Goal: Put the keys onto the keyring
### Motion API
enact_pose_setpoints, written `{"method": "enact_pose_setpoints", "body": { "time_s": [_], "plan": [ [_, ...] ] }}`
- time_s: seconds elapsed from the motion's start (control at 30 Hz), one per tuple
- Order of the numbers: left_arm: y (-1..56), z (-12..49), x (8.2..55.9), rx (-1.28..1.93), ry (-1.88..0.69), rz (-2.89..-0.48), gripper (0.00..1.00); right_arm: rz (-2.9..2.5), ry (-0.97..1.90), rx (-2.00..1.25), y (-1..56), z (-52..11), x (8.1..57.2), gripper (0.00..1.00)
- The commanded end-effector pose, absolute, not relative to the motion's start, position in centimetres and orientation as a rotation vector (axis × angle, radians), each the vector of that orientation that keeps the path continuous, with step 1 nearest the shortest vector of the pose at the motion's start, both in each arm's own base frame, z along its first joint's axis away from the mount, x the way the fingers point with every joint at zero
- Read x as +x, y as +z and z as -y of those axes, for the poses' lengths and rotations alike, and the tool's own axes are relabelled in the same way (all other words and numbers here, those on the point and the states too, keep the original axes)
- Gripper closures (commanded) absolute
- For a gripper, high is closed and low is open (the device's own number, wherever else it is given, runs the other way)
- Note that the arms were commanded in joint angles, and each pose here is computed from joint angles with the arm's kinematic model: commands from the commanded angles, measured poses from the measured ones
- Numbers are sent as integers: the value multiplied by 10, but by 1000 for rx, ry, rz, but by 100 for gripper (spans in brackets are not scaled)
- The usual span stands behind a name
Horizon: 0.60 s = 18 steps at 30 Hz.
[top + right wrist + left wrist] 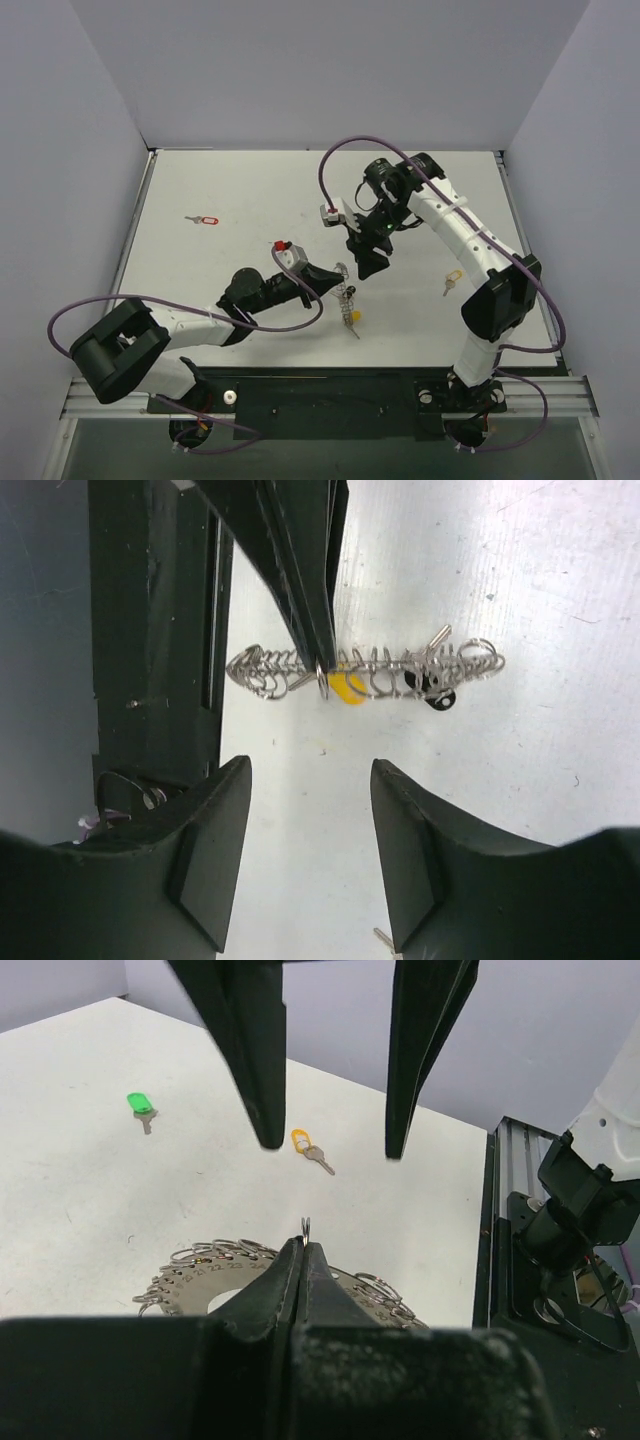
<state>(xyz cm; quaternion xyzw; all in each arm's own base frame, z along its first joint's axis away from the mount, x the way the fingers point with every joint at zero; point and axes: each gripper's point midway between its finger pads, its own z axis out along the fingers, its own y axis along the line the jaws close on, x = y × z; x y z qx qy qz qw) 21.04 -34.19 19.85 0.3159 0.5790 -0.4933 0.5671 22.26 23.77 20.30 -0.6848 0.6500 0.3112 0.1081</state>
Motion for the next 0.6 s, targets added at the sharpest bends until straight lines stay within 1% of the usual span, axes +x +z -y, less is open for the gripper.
{"method": "enact_pose_setpoints", "body": {
  "time_s": [0.0,0.07,0.1,0.13,0.17,0.23,0.57],
  "plan": [
    [257,329,206,615,-1196,-1151,100,-1884,1110,-1997,232,-210,170,52],
    [264,325,204,589,-1206,-1129,100,-1747,1097,-2001,227,-211,171,50],
    [268,324,202,577,-1218,-1111,100,-1591,1084,-2013,233,-214,172,48],
    [269,323,201,573,-1226,-1107,100,-1555,1109,-2016,223,-212,168,45],
    [273,321,199,561,-1233,-1087,100,-1474,1106,-1990,227,-219,169,42],
    [276,320,197,553,-1248,-1074,100,-1453,1115,-1960,223,-224,173,41],
    [288,321,192,528,-1308,-1018,100,-1478,1244,-1875,227,-244,185,50]
  ]
}}
